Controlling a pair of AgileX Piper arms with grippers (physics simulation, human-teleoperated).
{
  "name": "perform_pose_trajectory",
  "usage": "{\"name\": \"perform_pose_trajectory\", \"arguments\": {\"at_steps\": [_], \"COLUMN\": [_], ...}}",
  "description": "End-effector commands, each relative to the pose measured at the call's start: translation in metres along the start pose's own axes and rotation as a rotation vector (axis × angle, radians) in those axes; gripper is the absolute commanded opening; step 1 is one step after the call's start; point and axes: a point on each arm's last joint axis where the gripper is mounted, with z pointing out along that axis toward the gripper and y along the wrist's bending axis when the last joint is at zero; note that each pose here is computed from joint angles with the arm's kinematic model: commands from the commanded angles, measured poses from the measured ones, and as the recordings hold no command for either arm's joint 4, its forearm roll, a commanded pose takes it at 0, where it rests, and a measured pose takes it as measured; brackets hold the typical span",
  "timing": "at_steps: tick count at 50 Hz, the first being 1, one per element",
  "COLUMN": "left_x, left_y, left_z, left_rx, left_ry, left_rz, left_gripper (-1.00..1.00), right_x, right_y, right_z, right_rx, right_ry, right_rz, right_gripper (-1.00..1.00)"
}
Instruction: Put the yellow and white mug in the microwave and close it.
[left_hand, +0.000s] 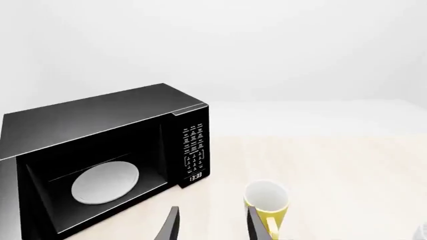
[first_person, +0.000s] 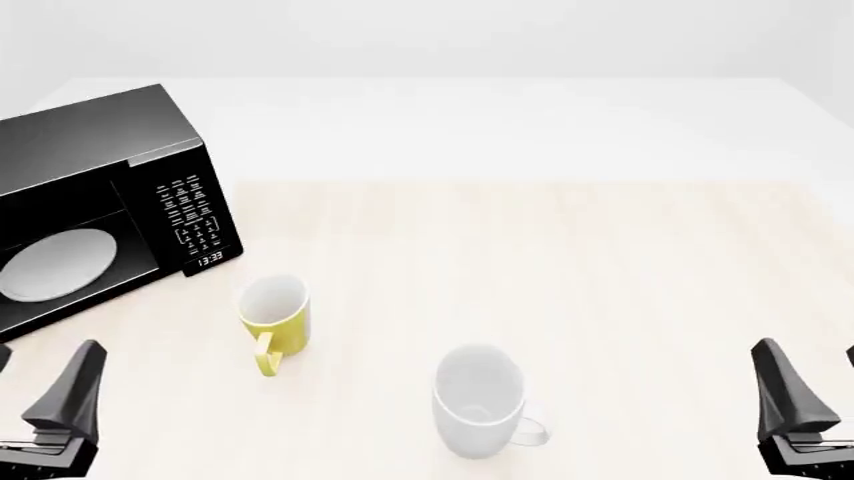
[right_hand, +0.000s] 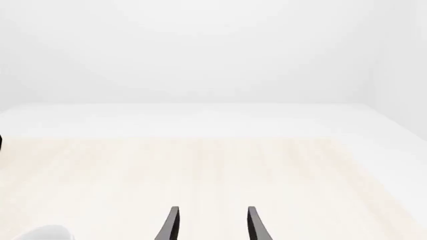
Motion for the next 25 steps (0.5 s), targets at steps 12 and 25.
{"name": "perform_pose_trajectory", "arguments": {"at_steps": [12,25], "left_x": [-0.005,-0.016], "left_y": [-0.004,-0.006], "left_z": [0.003,-0.003], "left_rx": [0.066,0.118], "left_ry": [0.053,0.094], "left_rz": [0.029,0.012], "left_gripper": [1.00,1.00], "right_x": [0.000,0.000], "right_y": [0.000,0.000], "right_z": [0.000,0.000], "right_rx": [0.000,-0.001], "right_ry": [0.000,0.000], "right_rz": [0.000,0.000], "right_gripper": [1.00,1.00]}}
